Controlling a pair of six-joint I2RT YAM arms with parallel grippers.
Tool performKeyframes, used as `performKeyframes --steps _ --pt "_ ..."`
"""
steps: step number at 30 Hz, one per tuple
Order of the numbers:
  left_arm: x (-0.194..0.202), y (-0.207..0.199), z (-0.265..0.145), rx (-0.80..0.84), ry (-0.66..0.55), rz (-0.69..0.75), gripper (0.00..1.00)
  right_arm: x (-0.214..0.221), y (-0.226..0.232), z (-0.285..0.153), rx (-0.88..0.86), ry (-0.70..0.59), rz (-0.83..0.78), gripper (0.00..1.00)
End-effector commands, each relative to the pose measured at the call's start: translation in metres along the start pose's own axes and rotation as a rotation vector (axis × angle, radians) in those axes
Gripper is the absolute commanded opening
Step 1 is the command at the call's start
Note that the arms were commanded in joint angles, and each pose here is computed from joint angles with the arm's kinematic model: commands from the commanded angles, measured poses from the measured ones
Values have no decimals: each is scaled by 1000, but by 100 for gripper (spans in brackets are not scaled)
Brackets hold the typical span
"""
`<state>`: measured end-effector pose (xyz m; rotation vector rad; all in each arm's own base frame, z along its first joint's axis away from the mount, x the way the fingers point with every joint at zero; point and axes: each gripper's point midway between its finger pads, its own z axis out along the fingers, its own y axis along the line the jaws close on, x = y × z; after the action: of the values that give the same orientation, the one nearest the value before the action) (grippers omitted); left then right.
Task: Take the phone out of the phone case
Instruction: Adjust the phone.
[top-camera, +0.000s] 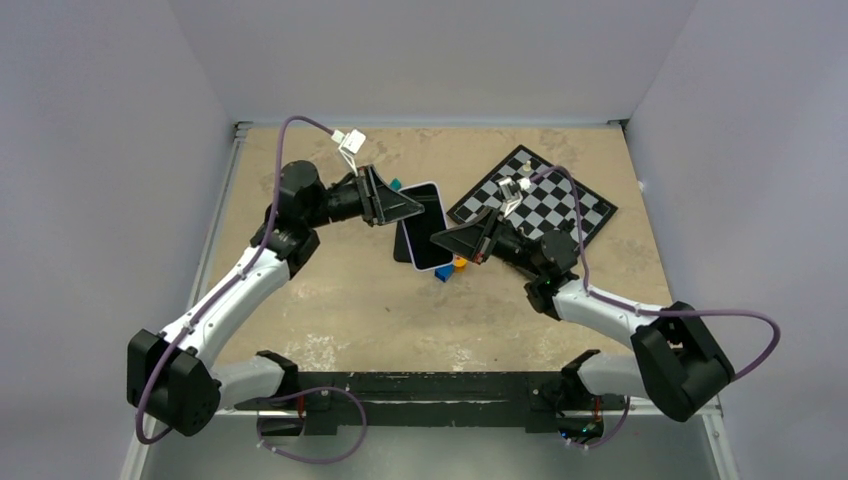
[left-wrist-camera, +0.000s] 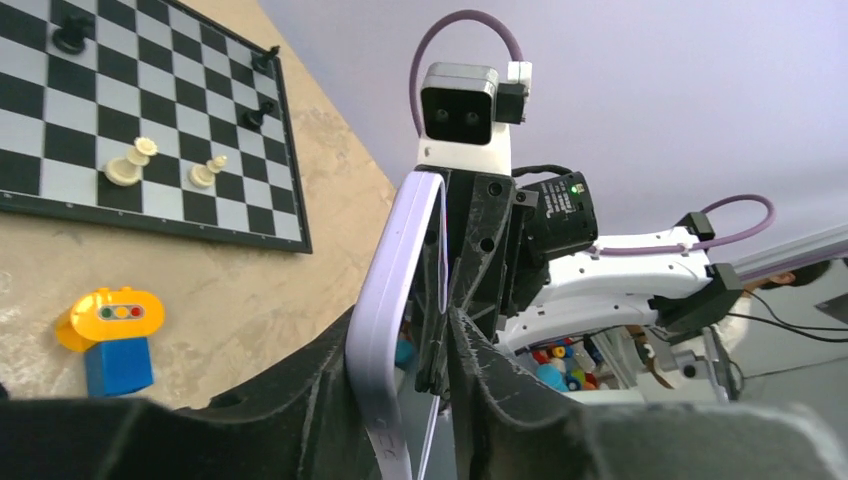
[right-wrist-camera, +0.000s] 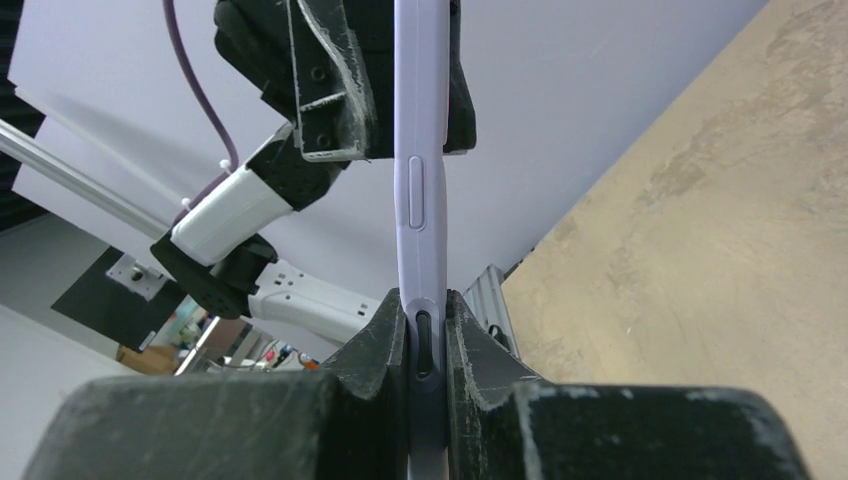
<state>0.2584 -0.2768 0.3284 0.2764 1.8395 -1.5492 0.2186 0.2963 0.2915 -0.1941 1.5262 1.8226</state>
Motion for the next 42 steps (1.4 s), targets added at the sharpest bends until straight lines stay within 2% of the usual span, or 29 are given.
performKeyframes --steps 1,6,10,20,21,24,27,28,30,35,42 --pt "-2 -22 2 122 -5 27 35 -31 44 9 -146 -111 -86 0" --pt "6 -19 -2 129 0 40 33 -36 45 10 -146 -148 -87 0" --pt "5 -26 -5 146 -1 59 31 -27 45 18 -150 -124 -78 0" --pt "10 -39 -10 216 8 84 3 -9 37 30 -151 -79 -52 0" --pt "9 -39 -11 216 4 94 0 -7 34 30 -142 -66 -54 3" --pt "8 -39 -13 197 -4 117 0 5 20 30 -75 12 -83 32" --pt "8 -40 -15 179 0 136 0 17 -2 22 66 90 -134 55" --pt "8 -40 -16 177 0 141 0 20 -8 19 108 108 -148 60" --pt "8 -42 -16 177 6 146 0 23 -8 13 136 135 -177 63" --pt "11 -48 -15 218 52 156 0 20 1 5 140 170 -232 64" --pt "19 -57 -15 293 132 162 0 4 26 13 58 243 -276 61"
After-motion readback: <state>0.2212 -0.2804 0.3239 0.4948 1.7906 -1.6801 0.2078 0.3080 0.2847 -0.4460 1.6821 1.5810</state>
